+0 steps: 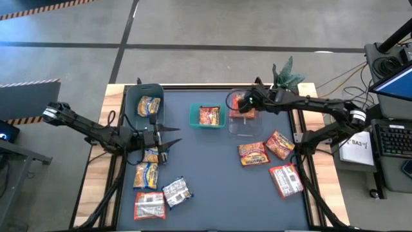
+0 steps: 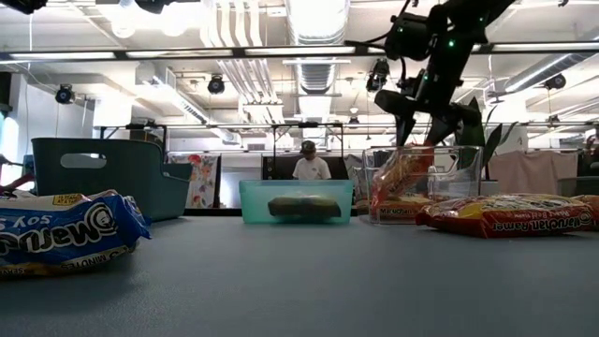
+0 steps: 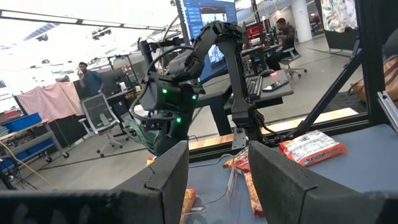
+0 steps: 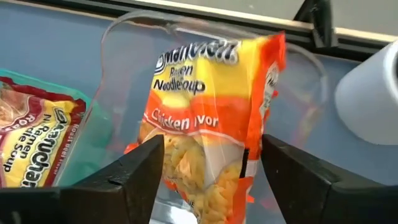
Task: Sort Maruchan noodles
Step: Put the orange noodle pack into the transparent bin
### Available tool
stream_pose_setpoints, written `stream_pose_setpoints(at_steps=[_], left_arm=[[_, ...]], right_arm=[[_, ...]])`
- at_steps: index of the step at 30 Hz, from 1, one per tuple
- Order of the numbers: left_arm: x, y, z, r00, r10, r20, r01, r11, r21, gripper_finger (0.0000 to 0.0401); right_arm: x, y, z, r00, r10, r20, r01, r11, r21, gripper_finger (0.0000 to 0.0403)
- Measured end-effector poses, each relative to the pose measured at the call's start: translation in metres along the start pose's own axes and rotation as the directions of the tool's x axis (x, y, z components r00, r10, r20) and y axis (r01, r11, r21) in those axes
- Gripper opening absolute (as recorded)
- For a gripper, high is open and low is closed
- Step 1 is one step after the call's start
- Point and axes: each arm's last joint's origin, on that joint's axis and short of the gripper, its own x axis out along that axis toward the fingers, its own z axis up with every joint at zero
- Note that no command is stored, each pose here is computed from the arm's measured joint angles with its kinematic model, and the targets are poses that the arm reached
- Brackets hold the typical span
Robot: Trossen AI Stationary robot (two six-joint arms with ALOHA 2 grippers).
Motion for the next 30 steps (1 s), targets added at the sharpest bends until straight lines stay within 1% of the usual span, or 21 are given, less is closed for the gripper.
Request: stream_pose_setpoints(at_steps=[5,9,12,15,19,23,25,30], left_arm=[[0.0,0.0,0.0,1.0,0.0,0.001,0.0,1.0,-0.001,0.0151],[0.0,0.0,0.0,1.0,0.0,0.001,0.0,1.0,0.0,0.0151],[0.0,0.0,0.0,1.0,0.0,0.001,0.0,1.0,0.0,0.0151],[0.0,0.0,0.0,1.0,0.0,0.001,0.0,1.0,0.001,0.0151],[0.0,0.0,0.0,1.0,0.0,0.0,0.0,1.0,0.013,0.0151],[0.0,0.0,0.0,1.0,0.001,0.002,-0.001,1.0,0.014,0.0151],[0.0,0.0,0.0,1.0,0.001,0.002,-0.001,1.0,0.012,0.0151],[0.0,0.0,0.0,1.0,0.001,0.002,-0.001,1.0,-0.001,0.0151]], right_arm=[[-0.012,0.003,0.01,1.0,-0.01,0.0,0.01,1.0,-0.018,0.0252],[-0.02,0.005,0.016,1.0,-0.01,0.009,0.011,1.0,-0.026,0.0235],[-0.02,0.005,0.016,1.0,-0.011,0.009,0.011,1.0,-0.027,0.0201],[-0.014,0.002,0.01,0.999,-0.031,-0.011,0.031,0.999,-0.035,0.0153],[0.0,0.002,0.001,0.997,-0.071,-0.006,0.07,0.996,-0.047,0.0084],[0.018,0.008,-0.008,0.998,-0.068,0.001,0.068,0.996,-0.064,0.0028],[0.026,0.013,-0.01,0.998,-0.067,0.003,0.067,0.995,-0.077,0.0014],[0.05,0.019,-0.017,0.995,-0.099,-0.025,0.096,0.99,-0.107,0.0009]])
